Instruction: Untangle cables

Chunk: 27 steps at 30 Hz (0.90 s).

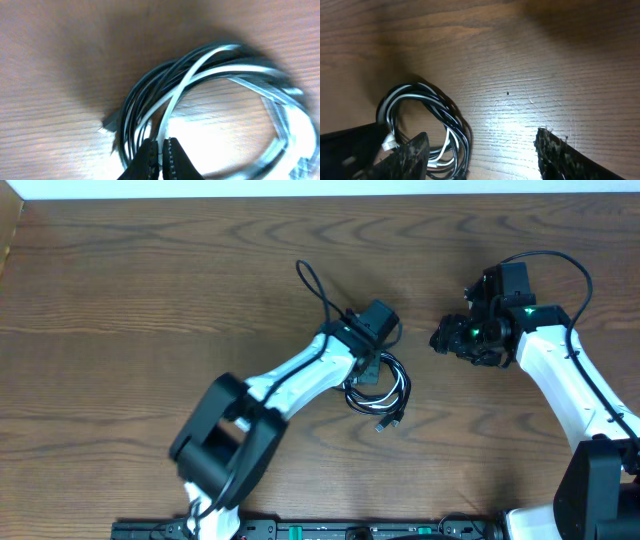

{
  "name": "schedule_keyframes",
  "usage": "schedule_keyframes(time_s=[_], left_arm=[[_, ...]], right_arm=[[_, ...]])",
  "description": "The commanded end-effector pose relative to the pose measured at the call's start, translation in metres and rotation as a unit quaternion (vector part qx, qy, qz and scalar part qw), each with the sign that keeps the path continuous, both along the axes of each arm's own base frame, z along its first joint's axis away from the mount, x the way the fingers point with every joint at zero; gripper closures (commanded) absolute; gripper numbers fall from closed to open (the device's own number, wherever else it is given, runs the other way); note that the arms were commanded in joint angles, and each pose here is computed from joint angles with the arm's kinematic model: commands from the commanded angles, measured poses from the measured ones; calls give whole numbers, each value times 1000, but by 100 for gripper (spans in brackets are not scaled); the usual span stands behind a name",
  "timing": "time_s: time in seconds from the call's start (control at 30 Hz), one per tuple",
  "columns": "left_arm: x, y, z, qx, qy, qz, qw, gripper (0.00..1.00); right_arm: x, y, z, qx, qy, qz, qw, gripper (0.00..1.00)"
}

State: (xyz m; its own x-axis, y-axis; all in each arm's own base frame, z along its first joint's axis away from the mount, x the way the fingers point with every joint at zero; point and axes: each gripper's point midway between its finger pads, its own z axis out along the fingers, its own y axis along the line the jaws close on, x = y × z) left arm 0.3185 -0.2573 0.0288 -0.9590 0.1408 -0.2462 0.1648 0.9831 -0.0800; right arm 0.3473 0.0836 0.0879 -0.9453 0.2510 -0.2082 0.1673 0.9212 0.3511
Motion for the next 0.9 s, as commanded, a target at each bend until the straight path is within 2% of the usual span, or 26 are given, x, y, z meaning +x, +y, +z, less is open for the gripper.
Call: schedule_keyframes(time_s=[0.0,0.07,0.17,0.33,0.43,0.7,0.87], left_arm=[[19,-10,95,-68,-106,-24,992,93],[26,0,128,-78,-151,-14,985,92],[37,17,135,-63,-170,9,983,93],[57,33,88,-8,-143,-10,990,93],[70,54,61,15,-120,15,993,93],[92,116,27,32,-77,95,992,93],[67,114,-5,-2,18,95,995,92]], right_arm=[[1,0,1,-6,-4,8,1000,36],[1,0,1,-6,-5,8,1000,36],[1,2,1,-2,-4,10,1000,36],[-2,11,1,0,-2,23,1000,37],[-5,21,2,6,-5,47,999,36],[-6,28,2,6,-9,58,998,36],[-6,29,3,9,-9,59,998,36]])
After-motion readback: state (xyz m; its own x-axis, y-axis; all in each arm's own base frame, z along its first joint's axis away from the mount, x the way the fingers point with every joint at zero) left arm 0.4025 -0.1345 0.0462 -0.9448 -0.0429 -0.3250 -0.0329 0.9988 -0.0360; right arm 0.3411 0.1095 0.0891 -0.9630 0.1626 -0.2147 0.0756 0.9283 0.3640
